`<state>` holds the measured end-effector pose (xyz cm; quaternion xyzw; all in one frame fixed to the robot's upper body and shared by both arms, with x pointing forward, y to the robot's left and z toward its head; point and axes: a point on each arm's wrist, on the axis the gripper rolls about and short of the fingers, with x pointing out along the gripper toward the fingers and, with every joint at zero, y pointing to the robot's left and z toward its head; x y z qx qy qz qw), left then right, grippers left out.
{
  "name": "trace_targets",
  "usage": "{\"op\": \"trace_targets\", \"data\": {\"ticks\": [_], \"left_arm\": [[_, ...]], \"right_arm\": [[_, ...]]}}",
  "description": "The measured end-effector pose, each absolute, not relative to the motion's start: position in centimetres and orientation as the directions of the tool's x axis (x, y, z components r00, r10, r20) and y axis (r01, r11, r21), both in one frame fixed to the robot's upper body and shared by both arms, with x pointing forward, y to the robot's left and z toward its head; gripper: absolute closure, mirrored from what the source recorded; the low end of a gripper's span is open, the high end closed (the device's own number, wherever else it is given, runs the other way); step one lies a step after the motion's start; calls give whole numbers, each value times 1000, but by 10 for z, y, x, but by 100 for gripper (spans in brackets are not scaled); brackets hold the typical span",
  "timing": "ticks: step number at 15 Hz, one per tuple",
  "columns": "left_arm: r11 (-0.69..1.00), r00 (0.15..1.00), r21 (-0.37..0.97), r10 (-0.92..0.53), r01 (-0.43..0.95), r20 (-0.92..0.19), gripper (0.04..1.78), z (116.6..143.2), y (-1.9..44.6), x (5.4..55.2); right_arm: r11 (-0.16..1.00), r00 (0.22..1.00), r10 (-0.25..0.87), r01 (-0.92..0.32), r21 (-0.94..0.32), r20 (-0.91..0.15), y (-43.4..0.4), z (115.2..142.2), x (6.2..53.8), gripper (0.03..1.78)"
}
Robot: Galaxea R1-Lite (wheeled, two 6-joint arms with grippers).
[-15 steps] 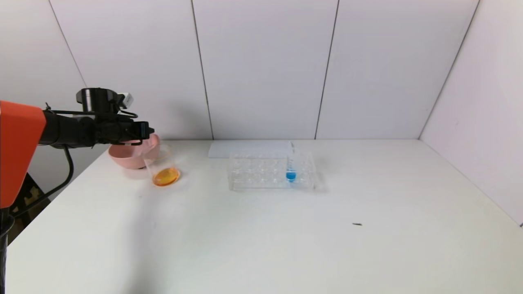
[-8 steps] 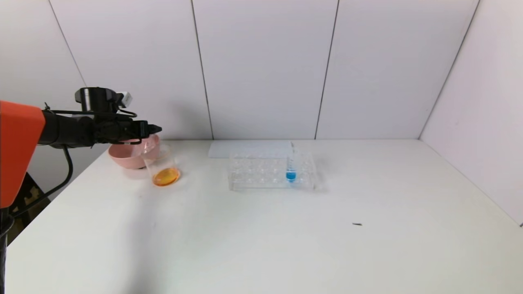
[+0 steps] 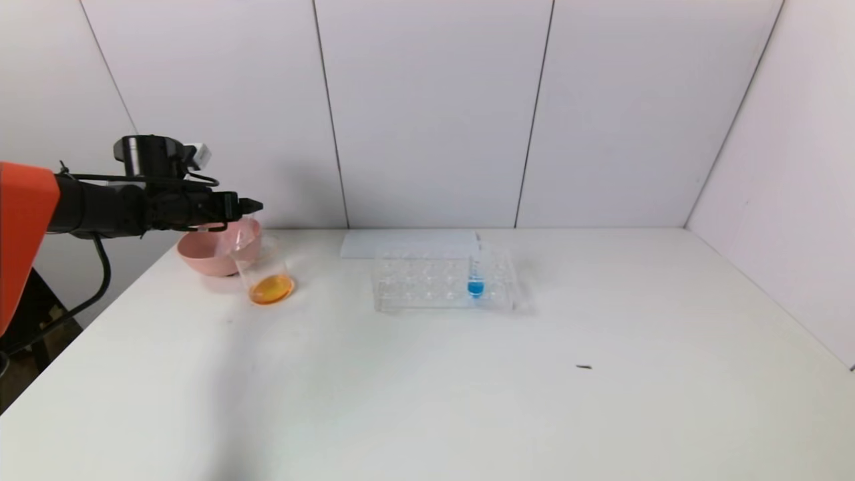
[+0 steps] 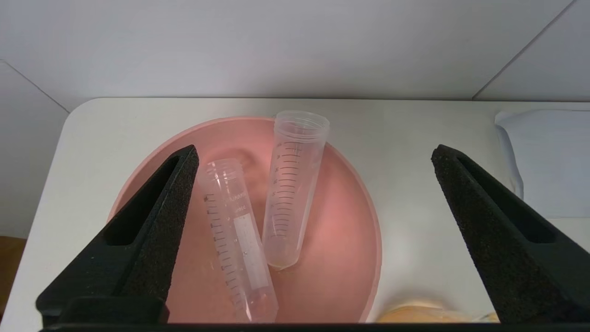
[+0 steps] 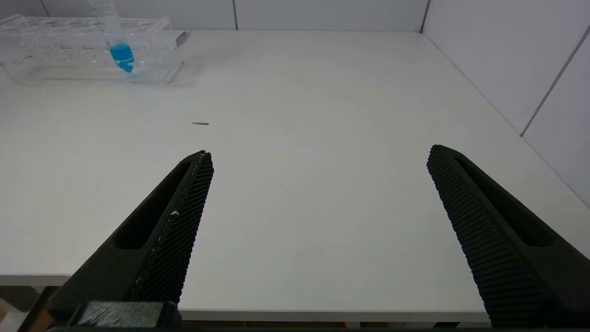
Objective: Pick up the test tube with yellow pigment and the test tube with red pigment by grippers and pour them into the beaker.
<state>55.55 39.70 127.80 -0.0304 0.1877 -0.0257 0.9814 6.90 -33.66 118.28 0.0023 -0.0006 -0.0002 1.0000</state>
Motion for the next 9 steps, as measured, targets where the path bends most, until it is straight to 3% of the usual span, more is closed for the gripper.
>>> {"op": "trace_targets", "data": {"ticks": [9], "left_arm": [[996,941,-52,-81,68,-329,6,1309,378,515]], "right_arm": [[1000,1000,0,0,5,1,-337,1183,69,11]]}}
